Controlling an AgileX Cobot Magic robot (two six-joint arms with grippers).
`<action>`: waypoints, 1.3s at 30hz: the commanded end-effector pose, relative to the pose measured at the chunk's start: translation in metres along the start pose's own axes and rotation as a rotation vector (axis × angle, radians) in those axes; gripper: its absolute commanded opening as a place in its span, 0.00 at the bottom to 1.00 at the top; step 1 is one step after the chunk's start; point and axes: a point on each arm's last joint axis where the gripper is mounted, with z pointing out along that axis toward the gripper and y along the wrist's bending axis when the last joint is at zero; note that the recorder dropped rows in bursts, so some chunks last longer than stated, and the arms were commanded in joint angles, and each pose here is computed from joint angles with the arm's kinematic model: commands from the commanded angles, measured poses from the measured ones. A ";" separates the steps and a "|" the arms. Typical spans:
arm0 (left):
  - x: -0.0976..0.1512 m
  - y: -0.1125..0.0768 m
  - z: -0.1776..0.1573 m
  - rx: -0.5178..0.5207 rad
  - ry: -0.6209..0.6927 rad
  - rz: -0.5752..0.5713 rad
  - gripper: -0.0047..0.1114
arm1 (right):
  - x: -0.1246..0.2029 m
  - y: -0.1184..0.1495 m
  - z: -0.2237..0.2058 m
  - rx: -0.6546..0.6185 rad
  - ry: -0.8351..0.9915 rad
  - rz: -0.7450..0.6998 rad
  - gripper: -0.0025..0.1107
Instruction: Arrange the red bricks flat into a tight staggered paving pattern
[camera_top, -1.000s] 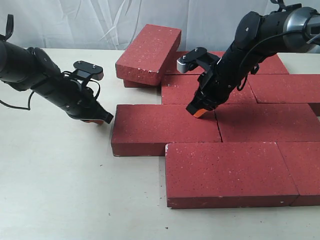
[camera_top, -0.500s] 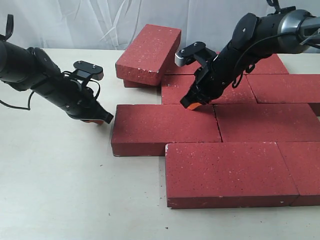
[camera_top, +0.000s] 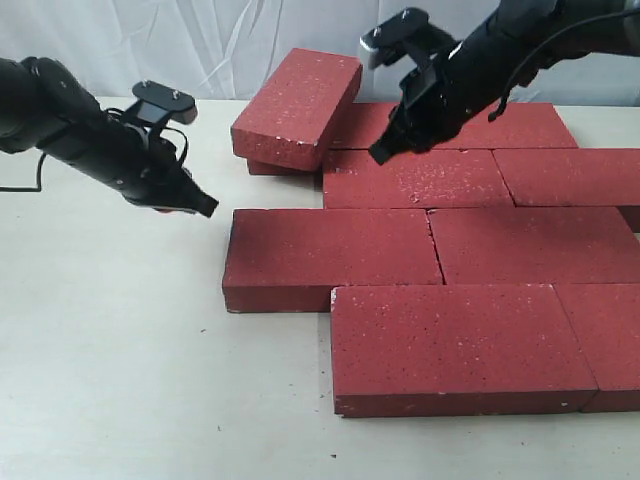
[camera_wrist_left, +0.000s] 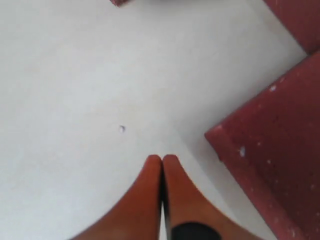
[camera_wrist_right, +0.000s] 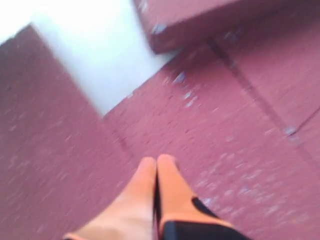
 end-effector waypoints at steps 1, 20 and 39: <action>-0.016 0.001 -0.016 -0.026 -0.127 -0.099 0.04 | -0.030 -0.030 -0.013 0.323 -0.321 0.043 0.01; -0.029 -0.018 0.007 0.060 -0.151 0.013 0.04 | -0.094 -0.124 0.091 0.256 -0.350 0.268 0.01; -0.027 -0.017 0.012 0.065 -0.140 0.011 0.04 | -0.073 -0.136 0.137 0.326 -0.390 0.246 0.01</action>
